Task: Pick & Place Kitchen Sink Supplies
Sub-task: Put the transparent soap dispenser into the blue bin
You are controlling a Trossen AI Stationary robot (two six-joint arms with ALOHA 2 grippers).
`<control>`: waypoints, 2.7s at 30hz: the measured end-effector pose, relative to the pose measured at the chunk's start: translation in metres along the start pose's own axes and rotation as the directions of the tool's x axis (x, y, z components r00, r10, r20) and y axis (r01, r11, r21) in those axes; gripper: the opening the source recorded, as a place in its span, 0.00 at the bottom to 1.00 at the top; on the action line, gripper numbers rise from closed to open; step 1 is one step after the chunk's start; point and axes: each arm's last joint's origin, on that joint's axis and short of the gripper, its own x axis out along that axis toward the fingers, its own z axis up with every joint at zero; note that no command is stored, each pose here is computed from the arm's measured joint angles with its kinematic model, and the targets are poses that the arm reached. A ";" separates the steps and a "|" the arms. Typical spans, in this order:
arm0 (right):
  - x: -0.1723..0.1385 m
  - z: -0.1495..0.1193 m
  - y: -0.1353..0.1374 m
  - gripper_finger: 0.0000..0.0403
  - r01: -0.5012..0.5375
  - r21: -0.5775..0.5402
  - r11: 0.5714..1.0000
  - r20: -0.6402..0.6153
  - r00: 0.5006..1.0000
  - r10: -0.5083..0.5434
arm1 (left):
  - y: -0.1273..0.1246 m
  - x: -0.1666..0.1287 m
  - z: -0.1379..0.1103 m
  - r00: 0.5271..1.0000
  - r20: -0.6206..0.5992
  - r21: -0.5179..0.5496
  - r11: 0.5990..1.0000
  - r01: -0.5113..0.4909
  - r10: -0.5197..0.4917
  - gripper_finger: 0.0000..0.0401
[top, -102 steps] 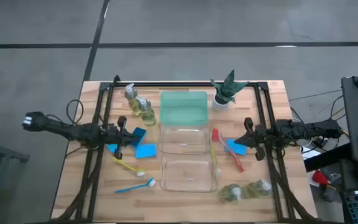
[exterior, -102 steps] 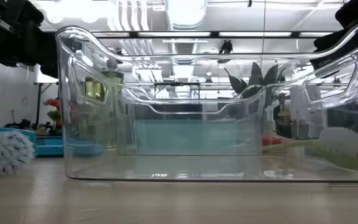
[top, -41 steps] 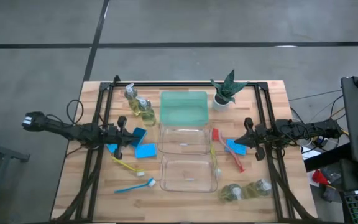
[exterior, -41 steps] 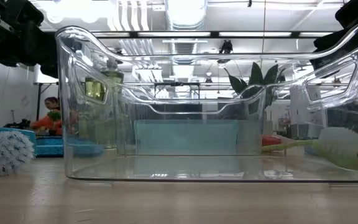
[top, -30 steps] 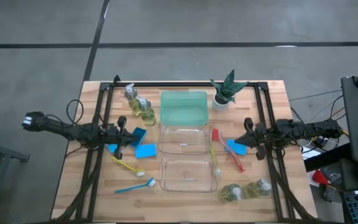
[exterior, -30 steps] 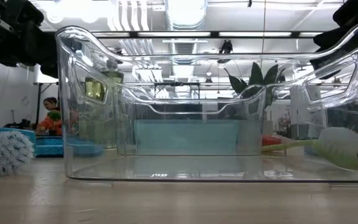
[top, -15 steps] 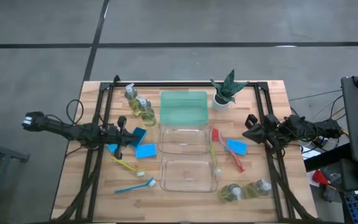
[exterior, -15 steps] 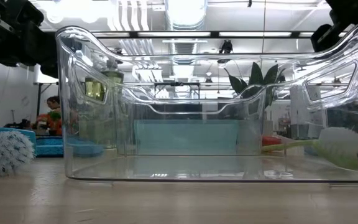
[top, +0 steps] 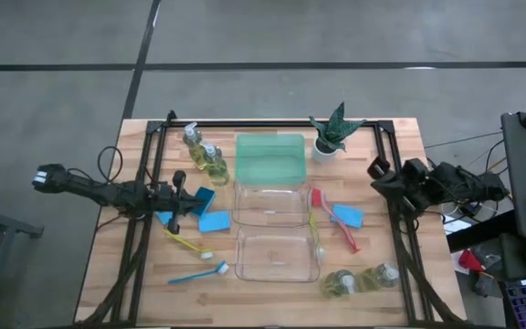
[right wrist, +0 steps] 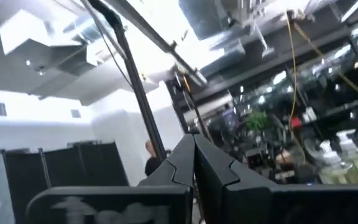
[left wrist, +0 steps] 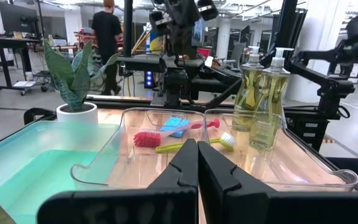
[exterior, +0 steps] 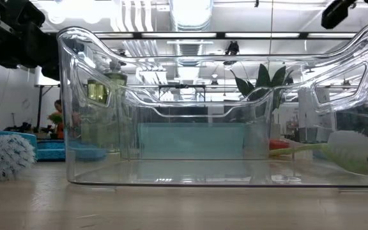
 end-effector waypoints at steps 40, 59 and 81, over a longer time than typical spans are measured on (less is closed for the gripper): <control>0.166 0.068 0.099 0.50 0.746 -0.164 0.645 -0.986 -0.108 -0.126 | 0.000 0.000 0.000 1.000 0.000 0.000 1.000 0.000 0.000 0.00; 0.157 0.011 0.156 0.45 0.801 -0.315 0.509 -0.946 -0.308 -0.102 | 0.000 0.000 -0.002 1.000 -0.022 0.005 1.000 -0.001 0.001 0.00; 0.154 -0.003 0.167 0.43 0.782 -0.355 0.513 -0.928 -0.362 -0.091 | 0.000 0.000 -0.003 1.000 -0.026 0.006 1.000 -0.002 0.002 0.00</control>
